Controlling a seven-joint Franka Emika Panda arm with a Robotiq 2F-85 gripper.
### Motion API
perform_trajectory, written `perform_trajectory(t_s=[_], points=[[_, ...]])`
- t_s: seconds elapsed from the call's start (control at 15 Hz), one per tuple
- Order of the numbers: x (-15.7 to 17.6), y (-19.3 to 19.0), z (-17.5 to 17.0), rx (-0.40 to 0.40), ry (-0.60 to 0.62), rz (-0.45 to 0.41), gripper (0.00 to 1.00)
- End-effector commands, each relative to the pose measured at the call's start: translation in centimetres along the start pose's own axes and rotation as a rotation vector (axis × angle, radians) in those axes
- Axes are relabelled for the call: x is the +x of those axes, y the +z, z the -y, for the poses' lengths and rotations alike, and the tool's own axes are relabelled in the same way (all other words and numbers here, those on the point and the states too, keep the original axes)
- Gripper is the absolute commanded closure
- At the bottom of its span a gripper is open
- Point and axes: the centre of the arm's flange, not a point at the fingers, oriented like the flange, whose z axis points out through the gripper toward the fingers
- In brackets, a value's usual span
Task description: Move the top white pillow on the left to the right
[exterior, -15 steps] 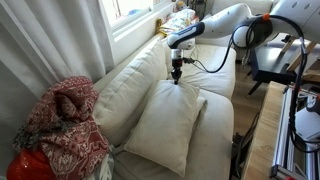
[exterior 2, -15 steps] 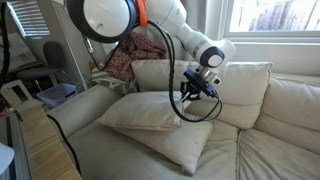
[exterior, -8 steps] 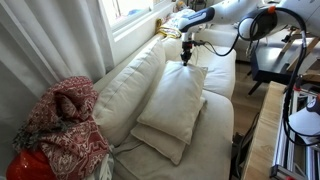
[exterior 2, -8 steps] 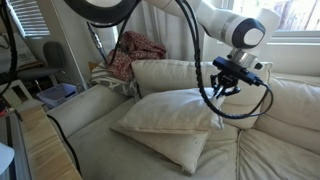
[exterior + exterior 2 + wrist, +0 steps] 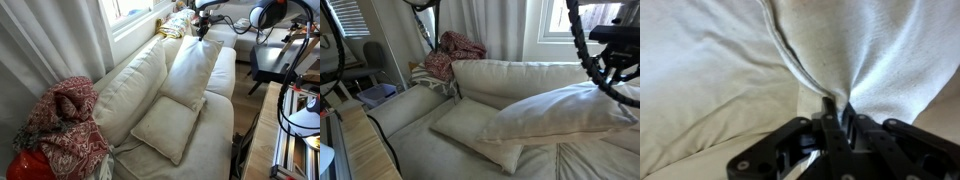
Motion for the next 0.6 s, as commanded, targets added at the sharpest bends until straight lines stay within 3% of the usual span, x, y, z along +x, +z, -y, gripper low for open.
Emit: perform_trajectory(t_s=[0.0,0.4,0.47,0.53], points=[[0.9,-4.3,-4.3,-0.094,0.077,-0.120,0.97],[1.8,-4.4,-5.1,-0.122,-0.029,-0.267,0.97],[1.9,-4.2,-4.9,-0.114,-0.041,-0.286,0.64],[2.0,-4.3,-4.5,-0.099,-0.052,-0.306,0.62]])
